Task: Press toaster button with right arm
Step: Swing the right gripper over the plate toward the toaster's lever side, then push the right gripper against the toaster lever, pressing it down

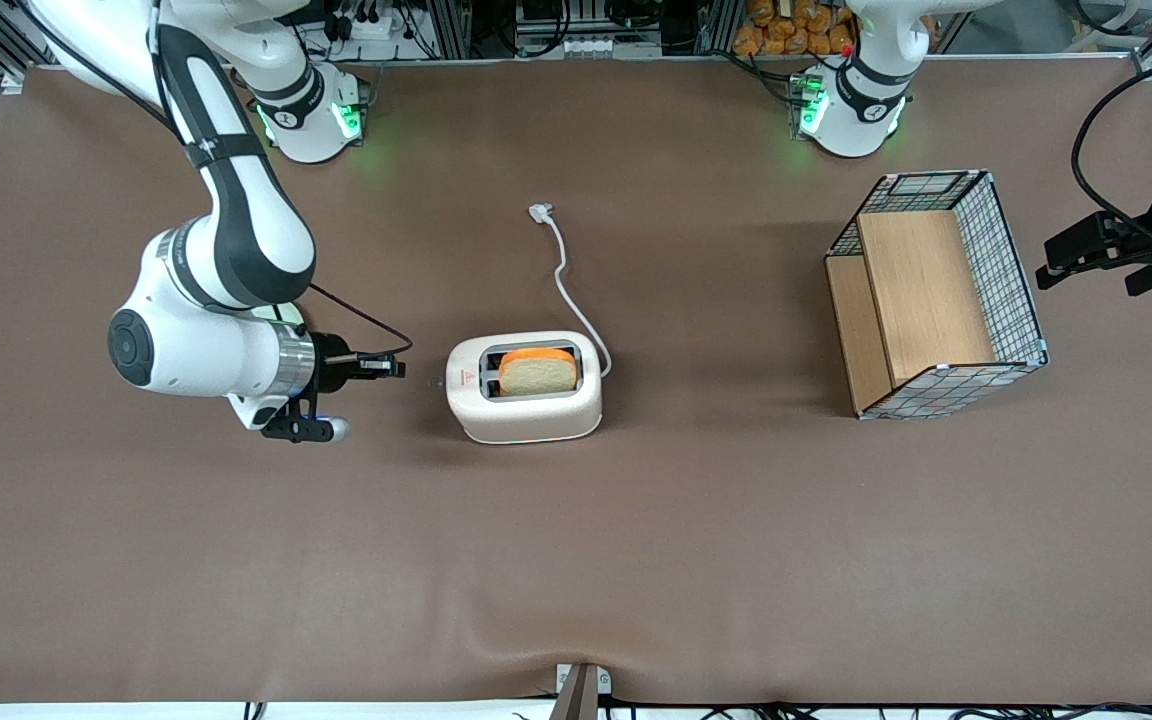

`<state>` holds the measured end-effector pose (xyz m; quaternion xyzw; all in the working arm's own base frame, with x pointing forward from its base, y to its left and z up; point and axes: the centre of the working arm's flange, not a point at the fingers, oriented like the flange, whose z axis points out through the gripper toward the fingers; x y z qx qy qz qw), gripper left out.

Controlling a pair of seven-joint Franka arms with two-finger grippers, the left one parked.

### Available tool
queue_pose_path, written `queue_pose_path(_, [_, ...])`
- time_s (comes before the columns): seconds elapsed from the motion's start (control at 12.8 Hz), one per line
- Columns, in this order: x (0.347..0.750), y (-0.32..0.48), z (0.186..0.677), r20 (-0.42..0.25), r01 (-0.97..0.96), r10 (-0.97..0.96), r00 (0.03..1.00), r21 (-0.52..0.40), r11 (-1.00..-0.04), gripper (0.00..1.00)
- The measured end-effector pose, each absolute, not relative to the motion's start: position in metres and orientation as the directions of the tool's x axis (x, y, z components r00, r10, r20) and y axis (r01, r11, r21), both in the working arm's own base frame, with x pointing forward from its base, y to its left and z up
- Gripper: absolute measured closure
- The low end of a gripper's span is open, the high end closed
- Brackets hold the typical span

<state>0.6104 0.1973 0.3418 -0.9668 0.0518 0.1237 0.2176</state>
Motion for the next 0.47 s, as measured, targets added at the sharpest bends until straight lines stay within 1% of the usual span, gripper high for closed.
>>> queue_pose_path(0.24, [0.614, 0.203, 0.333, -0.248, -0.166, -0.063, 0.967, -0.421, -0.892, 0.99])
queue_pose_path(0.47, [0.613, 0.212, 0.322, -0.253, -0.166, -0.060, 0.966, -0.422, -0.891, 0.99])
